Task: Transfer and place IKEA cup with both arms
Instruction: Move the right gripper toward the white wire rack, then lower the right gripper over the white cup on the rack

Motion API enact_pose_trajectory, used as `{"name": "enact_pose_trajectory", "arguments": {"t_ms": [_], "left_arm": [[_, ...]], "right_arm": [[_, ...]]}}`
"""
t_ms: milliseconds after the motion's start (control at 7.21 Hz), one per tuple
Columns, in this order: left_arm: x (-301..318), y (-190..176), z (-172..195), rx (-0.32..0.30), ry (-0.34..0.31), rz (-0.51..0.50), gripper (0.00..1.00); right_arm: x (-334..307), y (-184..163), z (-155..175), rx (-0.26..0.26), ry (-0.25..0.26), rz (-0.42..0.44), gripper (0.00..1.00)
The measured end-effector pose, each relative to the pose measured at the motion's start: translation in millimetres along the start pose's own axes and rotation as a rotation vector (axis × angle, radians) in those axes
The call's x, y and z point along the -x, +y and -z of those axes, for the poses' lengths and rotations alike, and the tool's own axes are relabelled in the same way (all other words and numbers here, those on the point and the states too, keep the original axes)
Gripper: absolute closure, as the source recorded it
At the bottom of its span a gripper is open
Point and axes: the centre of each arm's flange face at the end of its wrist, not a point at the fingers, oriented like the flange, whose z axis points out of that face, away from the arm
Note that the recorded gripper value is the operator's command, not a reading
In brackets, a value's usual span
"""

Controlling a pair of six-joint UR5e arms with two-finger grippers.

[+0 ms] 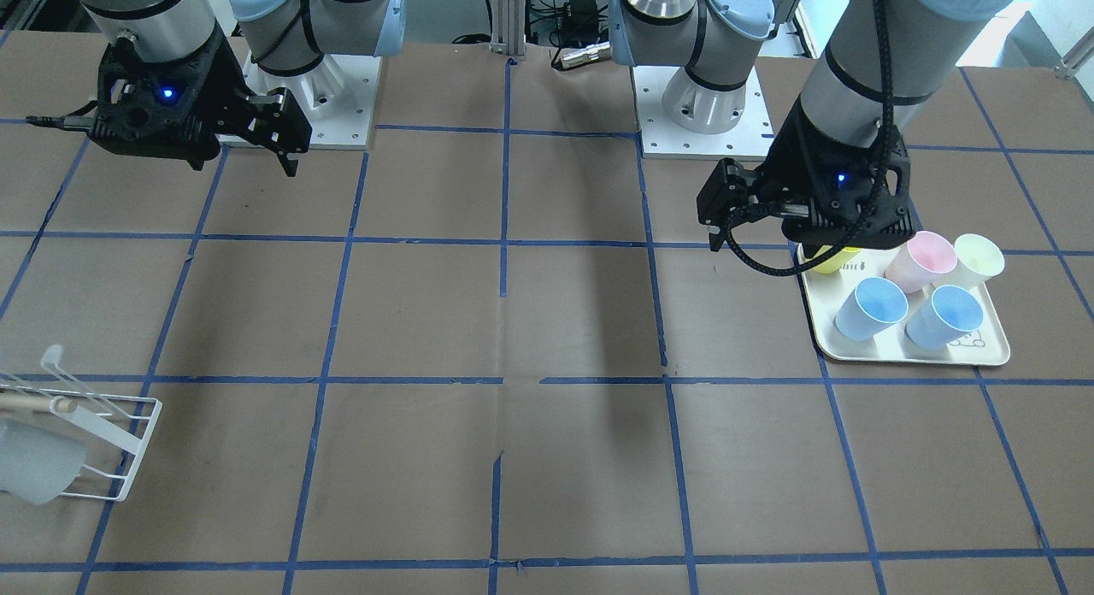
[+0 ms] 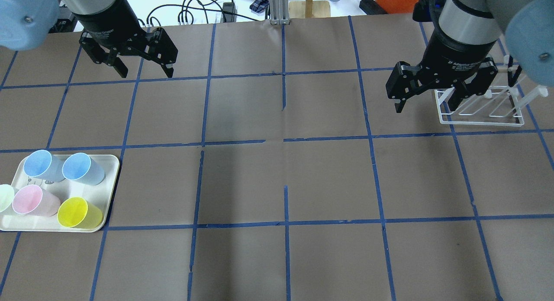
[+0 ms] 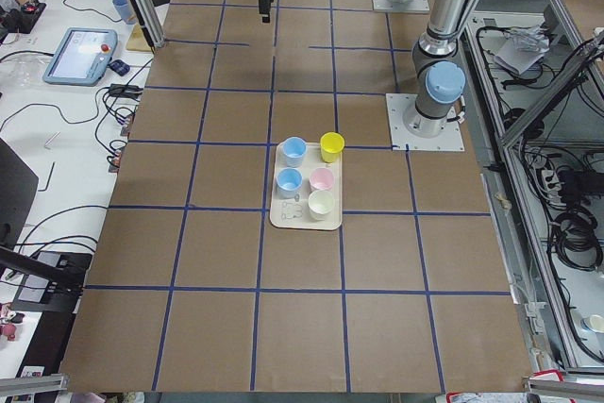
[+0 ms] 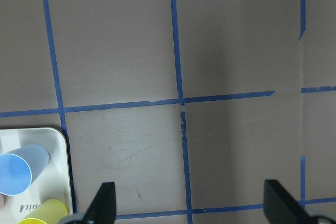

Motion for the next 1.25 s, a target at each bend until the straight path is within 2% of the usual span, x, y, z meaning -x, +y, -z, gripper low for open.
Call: {"name": "enact_pose_trajectory", "arguments": {"t_ms": [694, 971, 1249], "left_arm": [[-2, 3, 10, -0.056, -0.003, -0.005, 0.0], [-2, 8, 18, -0.068, -0.01, -0.003, 0.0], [0, 7, 13, -0.058, -0.009, -0.001, 0.0]], "right_arm": [[-7, -10, 9, -0.021, -0.002, -0.011, 0.0], [-30, -43, 21, -0.034, -0.003, -0.041, 0.0], [-73, -102, 29, -0.047, -0.004, -0.018, 0.0]]}}
